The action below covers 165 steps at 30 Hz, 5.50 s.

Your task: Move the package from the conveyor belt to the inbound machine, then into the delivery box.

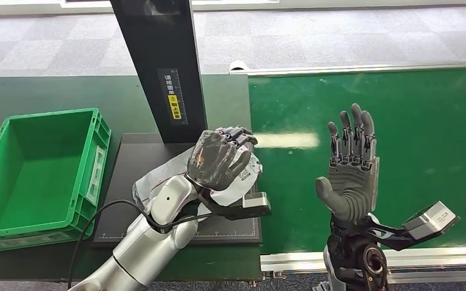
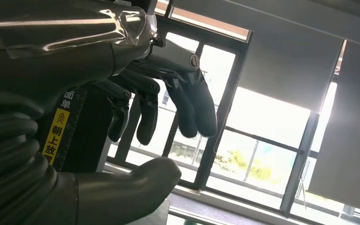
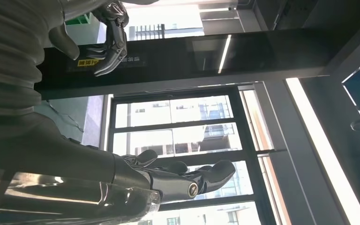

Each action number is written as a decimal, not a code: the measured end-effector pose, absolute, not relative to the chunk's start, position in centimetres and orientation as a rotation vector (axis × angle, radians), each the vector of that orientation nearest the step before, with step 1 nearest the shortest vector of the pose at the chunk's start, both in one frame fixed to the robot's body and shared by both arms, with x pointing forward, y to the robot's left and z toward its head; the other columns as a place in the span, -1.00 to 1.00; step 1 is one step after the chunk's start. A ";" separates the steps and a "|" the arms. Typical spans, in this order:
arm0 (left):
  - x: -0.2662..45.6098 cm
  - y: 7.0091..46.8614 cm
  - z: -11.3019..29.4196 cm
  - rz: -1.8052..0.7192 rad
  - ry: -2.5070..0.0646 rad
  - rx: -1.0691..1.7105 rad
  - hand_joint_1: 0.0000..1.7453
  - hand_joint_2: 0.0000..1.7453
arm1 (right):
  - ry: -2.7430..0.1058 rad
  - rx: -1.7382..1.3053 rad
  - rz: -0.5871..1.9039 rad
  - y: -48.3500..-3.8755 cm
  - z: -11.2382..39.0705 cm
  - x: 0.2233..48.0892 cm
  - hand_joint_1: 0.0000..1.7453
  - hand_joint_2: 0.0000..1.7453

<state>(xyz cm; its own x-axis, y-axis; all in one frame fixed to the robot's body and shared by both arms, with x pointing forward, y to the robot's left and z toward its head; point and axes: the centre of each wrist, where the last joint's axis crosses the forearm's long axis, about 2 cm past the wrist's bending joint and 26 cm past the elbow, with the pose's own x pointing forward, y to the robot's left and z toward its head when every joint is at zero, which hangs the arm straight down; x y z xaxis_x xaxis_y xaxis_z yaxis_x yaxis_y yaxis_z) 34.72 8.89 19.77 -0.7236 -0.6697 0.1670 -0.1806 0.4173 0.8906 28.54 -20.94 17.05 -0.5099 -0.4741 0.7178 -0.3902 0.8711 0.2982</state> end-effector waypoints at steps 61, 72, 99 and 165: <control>39.6 11.5 13.2 -1.905 -1.073 0.912 1.00 1.00 | -2.210 0.542 -0.139 -20.0 17.5 28.5 -1.00 1.00; 38.2 10.1 12.8 -1.832 -1.502 0.729 1.00 1.00 | -2.221 0.536 -0.147 -20.1 17.3 28.2 -1.00 1.00; 31.4 18.3 30.5 -0.515 -2.718 0.966 1.00 1.00 | -2.292 0.355 -0.245 -23.2 17.8 25.6 -1.00 1.00; 42.8 26.3 22.3 -1.443 -1.703 0.494 -1.00 1.00 | -2.269 0.420 -0.213 -23.1 18.0 26.3 -1.00 1.00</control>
<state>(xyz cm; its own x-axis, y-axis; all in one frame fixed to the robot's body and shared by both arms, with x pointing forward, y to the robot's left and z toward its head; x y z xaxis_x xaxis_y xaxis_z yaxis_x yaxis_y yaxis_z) 42.78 26.29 22.27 -0.5783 -0.7432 0.3364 0.2096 0.2631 0.9417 26.31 -23.11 17.96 -0.6237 -0.3652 0.6911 -0.2303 0.9307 0.2841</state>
